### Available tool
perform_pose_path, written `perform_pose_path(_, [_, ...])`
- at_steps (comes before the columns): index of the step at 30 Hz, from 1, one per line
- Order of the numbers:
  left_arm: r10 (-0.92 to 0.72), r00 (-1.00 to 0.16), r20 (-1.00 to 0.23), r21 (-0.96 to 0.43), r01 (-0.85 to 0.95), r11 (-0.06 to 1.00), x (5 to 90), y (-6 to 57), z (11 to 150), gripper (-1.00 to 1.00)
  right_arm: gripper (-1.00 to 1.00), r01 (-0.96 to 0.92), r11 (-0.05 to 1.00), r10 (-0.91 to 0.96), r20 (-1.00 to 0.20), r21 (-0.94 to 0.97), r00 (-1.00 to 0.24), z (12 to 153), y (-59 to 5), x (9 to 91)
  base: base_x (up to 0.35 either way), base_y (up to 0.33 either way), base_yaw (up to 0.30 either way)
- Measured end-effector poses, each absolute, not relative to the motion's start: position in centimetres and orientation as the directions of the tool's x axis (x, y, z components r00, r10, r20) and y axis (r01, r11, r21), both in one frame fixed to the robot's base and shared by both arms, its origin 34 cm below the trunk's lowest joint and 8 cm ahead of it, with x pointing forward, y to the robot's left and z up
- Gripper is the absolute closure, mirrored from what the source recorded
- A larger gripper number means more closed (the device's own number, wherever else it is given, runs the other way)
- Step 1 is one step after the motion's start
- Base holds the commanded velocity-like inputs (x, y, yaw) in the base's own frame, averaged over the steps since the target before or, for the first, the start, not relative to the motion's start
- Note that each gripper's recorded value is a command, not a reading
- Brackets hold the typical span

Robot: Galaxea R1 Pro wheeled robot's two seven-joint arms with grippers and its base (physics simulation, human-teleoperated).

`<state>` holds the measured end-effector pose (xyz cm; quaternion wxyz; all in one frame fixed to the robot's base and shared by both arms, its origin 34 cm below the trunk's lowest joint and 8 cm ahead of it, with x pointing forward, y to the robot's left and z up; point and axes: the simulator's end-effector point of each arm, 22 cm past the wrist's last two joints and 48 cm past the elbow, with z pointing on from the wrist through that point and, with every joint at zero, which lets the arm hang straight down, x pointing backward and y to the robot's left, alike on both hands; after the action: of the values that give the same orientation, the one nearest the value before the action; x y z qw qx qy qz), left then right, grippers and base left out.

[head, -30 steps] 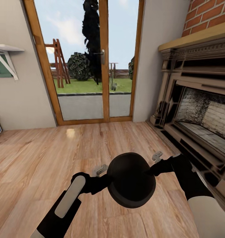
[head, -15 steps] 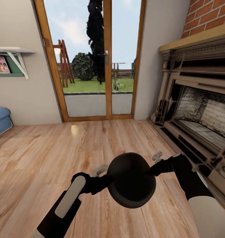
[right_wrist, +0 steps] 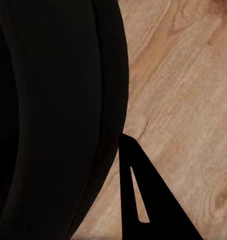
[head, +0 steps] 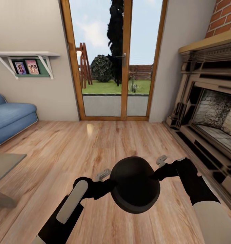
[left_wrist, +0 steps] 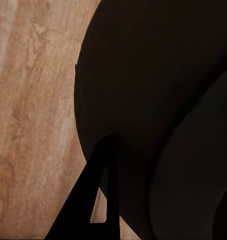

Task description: Place each of the two pumpkins and all three candles from the living room inside a cabinet in the living room (use any cabinet), then make sure every cabinet is closed, and position the cauldron so it is next to a table in the living room.

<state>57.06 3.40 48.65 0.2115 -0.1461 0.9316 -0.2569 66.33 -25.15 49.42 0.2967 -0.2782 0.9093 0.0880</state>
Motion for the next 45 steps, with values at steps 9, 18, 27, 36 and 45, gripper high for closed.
perform_pose_path(9, [-0.381, -0.868, -0.319, -0.540, -0.164, 0.825, 57.06, 3.40, 48.65, 1.00, 1.00, -0.558, 0.830, -0.454, -0.588, -0.005, -0.669, 49.42, -25.15, 66.33, -0.312, -0.123, 0.290])
perform_pose_path(18, [-0.381, -0.868, -0.319, -0.540, -0.164, 0.825, 57.06, 3.40, 48.65, 1.00, 1.00, -0.558, 0.830, -0.454, -0.588, -0.005, -0.669, 49.42, -25.16, 66.33, -0.313, -0.123, 0.291])
perform_pose_path(27, [-0.381, -0.868, -0.319, -0.541, -0.163, 0.825, 57.07, 3.39, 48.65, 1.00, 1.00, -0.558, 0.830, -0.454, -0.589, -0.005, -0.669, 49.43, -25.16, 66.33, -0.313, -0.123, 0.291])
perform_pose_path(36, [-0.381, -0.867, -0.320, -0.540, -0.163, 0.825, 57.09, 3.40, 48.66, 1.00, 1.00, -0.558, 0.830, -0.454, -0.589, -0.006, -0.668, 49.44, -25.15, 66.35, -0.325, -0.061, 0.291])
perform_pose_path(45, [-0.381, -0.867, -0.322, -0.541, -0.162, 0.825, 57.10, 3.39, 48.68, 1.00, 1.00, -0.558, 0.830, -0.454, -0.590, -0.007, -0.667, 49.49, -25.17, 66.36, -0.095, -0.002, 0.291])
